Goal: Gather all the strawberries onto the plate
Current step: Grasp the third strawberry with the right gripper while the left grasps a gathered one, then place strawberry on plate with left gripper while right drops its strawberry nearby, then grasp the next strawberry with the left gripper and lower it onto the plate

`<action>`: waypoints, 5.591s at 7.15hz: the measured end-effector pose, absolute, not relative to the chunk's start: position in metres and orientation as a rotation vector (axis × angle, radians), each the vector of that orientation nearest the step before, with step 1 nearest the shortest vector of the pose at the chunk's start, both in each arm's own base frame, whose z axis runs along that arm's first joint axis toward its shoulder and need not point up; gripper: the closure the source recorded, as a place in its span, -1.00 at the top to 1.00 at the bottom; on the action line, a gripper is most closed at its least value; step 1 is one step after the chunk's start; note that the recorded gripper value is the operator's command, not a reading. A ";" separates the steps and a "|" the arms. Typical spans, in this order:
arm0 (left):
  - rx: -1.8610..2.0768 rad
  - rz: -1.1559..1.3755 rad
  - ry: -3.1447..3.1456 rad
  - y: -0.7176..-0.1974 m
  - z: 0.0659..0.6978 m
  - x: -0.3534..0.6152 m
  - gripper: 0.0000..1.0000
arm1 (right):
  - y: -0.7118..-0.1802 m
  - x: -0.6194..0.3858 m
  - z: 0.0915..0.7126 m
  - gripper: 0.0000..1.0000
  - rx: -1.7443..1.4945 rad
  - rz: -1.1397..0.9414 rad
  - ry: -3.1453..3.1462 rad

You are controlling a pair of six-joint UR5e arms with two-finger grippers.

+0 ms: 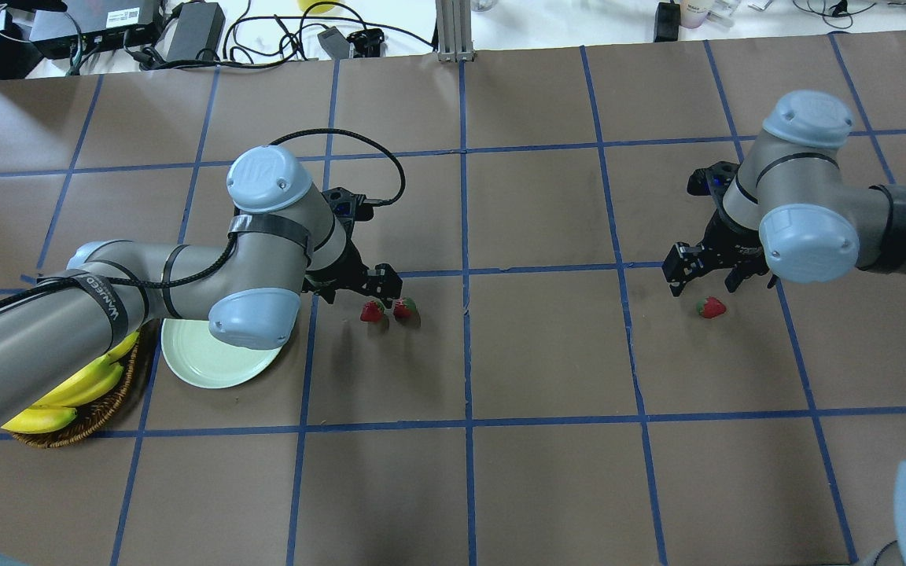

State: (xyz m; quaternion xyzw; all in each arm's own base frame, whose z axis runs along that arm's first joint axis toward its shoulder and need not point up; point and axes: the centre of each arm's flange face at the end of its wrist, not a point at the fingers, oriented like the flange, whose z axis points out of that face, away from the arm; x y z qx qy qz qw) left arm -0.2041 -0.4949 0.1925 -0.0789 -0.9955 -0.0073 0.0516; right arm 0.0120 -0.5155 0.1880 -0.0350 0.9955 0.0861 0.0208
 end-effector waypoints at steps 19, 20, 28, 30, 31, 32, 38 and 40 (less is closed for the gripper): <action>-0.021 -0.187 -3.142 -0.530 0.229 -0.016 -0.63 | -0.465 0.355 0.175 1.00 0.035 0.162 2.748; -0.031 -0.222 -3.147 -0.523 0.219 -0.011 0.54 | -0.466 0.355 0.175 1.00 0.034 0.159 2.751; 0.031 -0.130 -3.089 -0.540 0.250 -0.052 0.69 | -0.534 0.290 0.310 1.00 -0.025 0.106 3.083; 0.148 -0.121 -3.054 -0.536 0.244 -0.122 0.69 | -0.539 0.223 0.380 1.00 -0.001 0.075 3.109; 0.211 -0.118 -3.016 -0.531 0.237 -0.162 0.59 | -0.533 0.203 0.414 1.00 0.012 0.039 3.111; 0.260 -0.123 -2.995 -0.526 0.228 -0.193 0.57 | -0.525 0.191 0.451 1.00 0.022 -0.003 3.117; 0.428 -0.202 -2.960 -0.512 0.173 -0.262 -0.71 | -0.505 0.183 0.543 1.00 0.039 -0.084 3.129; 0.433 -0.211 -2.959 -0.511 0.172 -0.262 -1.00 | -0.508 0.185 0.546 1.00 0.039 -0.144 3.129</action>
